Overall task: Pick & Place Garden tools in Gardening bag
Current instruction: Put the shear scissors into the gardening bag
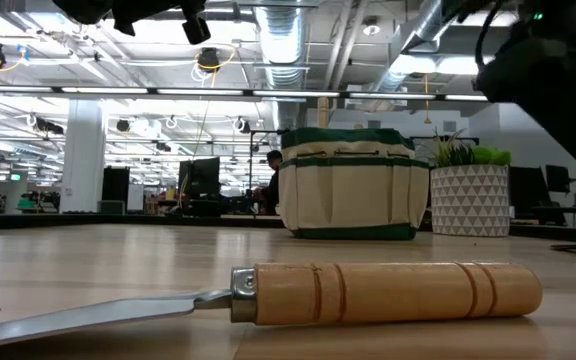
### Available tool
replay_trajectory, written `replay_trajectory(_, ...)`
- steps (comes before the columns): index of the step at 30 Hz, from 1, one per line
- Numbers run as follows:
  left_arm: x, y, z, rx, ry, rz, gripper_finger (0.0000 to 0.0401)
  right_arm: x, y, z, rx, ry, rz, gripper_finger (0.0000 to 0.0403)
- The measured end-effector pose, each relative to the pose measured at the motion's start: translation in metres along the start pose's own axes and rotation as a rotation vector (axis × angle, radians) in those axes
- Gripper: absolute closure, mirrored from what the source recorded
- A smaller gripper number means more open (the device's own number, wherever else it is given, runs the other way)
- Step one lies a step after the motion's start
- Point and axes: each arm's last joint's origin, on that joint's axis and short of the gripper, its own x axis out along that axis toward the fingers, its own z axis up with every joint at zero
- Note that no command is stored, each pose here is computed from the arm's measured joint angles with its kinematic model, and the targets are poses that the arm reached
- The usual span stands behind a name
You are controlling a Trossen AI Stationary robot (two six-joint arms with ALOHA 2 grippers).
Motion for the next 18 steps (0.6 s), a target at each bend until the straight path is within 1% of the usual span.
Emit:
replay_trajectory(2, 0.0, 0.0, 0.0, 0.001, 0.006, -0.003, 0.0293, 0.006, 0.0, 0.004, 0.011, 0.003, -0.007, 0.0154)
replay_trajectory(4, 0.0, 0.0, 0.0, 0.0, 0.011, -0.004, 0.0293, 0.016, -0.004, 0.008, 0.029, 0.017, 0.008, 0.0151)
replay_trajectory(9, 0.0, 0.0, 0.0, -0.003, 0.013, -0.005, 0.0293, 0.047, -0.019, 0.016, 0.096, 0.032, 0.098, 0.0159)
replay_trajectory(12, 0.0, 0.0, 0.0, -0.002, 0.013, -0.005, 0.0293, 0.058, -0.024, 0.021, 0.124, 0.025, 0.154, 0.0162)
replay_trajectory(15, 0.0, 0.0, 0.0, -0.003, 0.012, -0.004, 0.0293, 0.069, -0.027, 0.024, 0.138, 0.021, 0.147, 0.0163)
replay_trajectory(18, 0.0, 0.0, 0.0, -0.003, 0.004, -0.001, 0.0293, 0.078, -0.028, 0.025, 0.121, 0.018, 0.098, 0.0163)
